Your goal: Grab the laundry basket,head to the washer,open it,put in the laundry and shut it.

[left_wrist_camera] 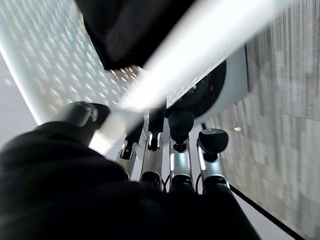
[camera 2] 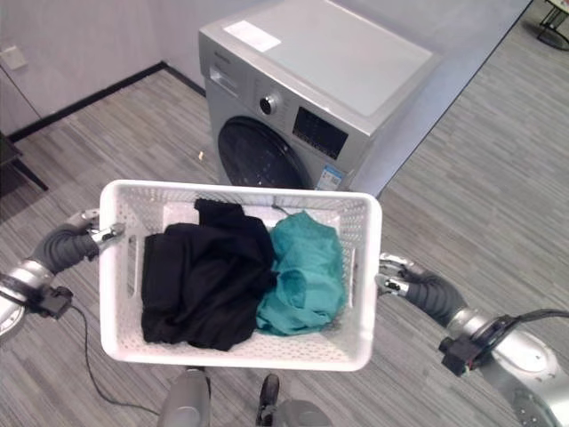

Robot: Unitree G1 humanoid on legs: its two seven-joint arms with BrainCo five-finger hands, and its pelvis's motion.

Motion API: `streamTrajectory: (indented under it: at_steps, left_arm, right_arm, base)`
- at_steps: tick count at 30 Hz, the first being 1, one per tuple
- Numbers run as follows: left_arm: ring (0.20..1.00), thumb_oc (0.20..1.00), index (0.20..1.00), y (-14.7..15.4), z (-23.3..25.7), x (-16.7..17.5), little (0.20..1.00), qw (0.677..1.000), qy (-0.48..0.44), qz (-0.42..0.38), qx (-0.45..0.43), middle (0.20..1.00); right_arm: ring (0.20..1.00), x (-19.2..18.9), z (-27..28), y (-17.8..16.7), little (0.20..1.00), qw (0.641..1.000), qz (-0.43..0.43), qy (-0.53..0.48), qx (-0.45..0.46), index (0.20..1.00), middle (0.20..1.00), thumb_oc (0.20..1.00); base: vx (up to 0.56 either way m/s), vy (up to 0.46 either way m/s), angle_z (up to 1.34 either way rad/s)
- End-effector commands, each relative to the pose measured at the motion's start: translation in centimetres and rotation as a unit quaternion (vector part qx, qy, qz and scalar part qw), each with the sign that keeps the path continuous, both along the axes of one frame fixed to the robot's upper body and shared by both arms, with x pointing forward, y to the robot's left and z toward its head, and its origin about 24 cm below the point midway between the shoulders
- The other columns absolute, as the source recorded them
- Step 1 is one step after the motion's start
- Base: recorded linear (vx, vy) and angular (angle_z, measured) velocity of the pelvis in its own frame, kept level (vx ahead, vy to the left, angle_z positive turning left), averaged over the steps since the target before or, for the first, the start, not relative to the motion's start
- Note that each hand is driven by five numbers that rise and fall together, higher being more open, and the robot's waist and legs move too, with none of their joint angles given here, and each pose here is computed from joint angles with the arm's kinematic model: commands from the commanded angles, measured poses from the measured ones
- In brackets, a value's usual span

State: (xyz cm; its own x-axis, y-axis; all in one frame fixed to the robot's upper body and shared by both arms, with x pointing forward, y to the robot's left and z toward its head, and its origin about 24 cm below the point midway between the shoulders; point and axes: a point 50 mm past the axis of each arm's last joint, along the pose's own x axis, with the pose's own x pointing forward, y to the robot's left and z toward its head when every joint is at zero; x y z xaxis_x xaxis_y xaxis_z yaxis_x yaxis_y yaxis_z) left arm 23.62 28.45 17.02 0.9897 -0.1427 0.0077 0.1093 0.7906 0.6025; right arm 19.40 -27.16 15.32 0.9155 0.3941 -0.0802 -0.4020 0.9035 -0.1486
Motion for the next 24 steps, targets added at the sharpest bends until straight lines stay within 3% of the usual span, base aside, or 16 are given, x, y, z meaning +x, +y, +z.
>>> streamTrajectory:
  at_steps: [1,15,24]
  left_arm:
    - [0.2,0.2,0.2,-0.1,3.9,0.2,0.2,0.994,-0.103,-0.01,-0.016,0.2]
    - [0.2,0.2,0.2,0.1,4.5,0.4,0.2,0.994,-0.111,-0.008,-0.013,0.2]
    - [0.2,0.2,0.2,0.4,3.1,-0.4,0.2,0.997,-0.057,-0.024,-0.037,0.2]
  right_arm:
    - [0.2,0.2,1.7,-0.5,0.2,0.997,-0.023,-0.073,0.018,0.2,0.2,0.2]
    - [0.2,2.5,-1.6,2.5,0.2,0.994,-0.03,-0.077,0.07,0.2,0.2,0.2]
    - [0.2,3.2,-2.1,2.5,0.2,0.994,-0.042,-0.071,0.071,0.2,0.2,0.2]
  base:
    - [0.25,0.123,-0.21]
    - [0.26,0.34,-0.35]
    - [0.22,0.081,-0.36]
